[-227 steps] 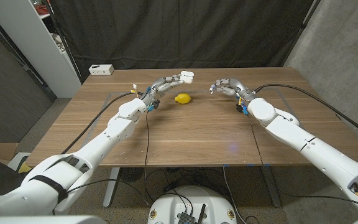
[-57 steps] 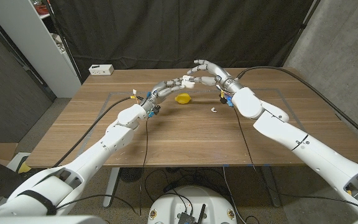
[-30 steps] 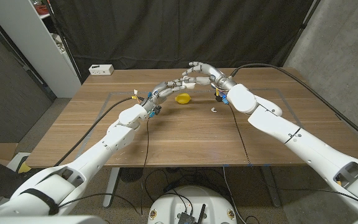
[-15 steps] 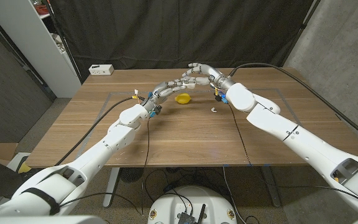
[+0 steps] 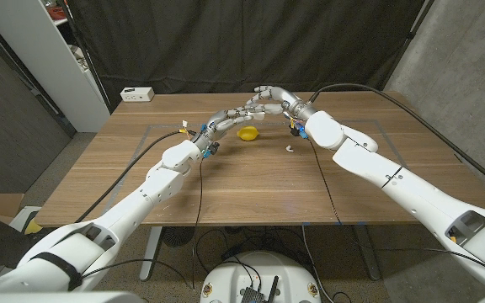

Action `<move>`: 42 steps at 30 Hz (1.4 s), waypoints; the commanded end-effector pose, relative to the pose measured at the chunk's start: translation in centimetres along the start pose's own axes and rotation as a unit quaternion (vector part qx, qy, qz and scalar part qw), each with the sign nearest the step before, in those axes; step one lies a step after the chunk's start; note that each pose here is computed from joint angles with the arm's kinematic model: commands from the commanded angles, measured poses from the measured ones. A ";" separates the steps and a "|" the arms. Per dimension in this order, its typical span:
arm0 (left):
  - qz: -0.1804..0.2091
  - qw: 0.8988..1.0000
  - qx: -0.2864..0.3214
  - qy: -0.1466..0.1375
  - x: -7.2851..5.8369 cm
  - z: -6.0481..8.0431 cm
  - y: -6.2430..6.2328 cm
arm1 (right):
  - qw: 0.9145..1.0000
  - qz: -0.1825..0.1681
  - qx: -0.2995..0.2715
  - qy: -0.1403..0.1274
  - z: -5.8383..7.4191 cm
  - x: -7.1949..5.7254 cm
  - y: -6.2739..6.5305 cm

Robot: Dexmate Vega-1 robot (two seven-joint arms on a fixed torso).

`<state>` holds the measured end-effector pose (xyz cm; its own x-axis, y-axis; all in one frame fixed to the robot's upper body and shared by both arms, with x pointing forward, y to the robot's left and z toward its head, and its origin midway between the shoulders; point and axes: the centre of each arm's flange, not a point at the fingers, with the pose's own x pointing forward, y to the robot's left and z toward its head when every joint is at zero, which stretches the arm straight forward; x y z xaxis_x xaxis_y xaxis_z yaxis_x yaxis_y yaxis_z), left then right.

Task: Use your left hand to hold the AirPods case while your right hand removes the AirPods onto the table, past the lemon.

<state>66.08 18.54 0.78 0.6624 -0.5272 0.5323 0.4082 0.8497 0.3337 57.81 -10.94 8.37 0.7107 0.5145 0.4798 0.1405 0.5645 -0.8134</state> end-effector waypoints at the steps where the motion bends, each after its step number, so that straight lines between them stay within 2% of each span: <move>1: 0.000 1.000 -0.001 0.002 0.0 -0.1 0.2 | 1.000 0.007 -0.009 0.009 -0.1 0.3 0.2; 26: -0.001 1.000 -0.005 0.004 0.4 -0.3 -0.2 | 0.999 0.000 -0.019 0.028 -0.7 0.2 0.0; 42: -0.002 1.000 -0.006 0.006 0.5 -0.4 -0.4 | 0.999 -0.002 -0.014 0.031 -1.0 0.0 -0.3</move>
<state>66.48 18.14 0.70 0.6666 -0.5294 0.5247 0.4165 0.8484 0.3268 58.39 -11.41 8.31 0.7446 0.4769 0.4670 0.1662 0.5452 -0.8217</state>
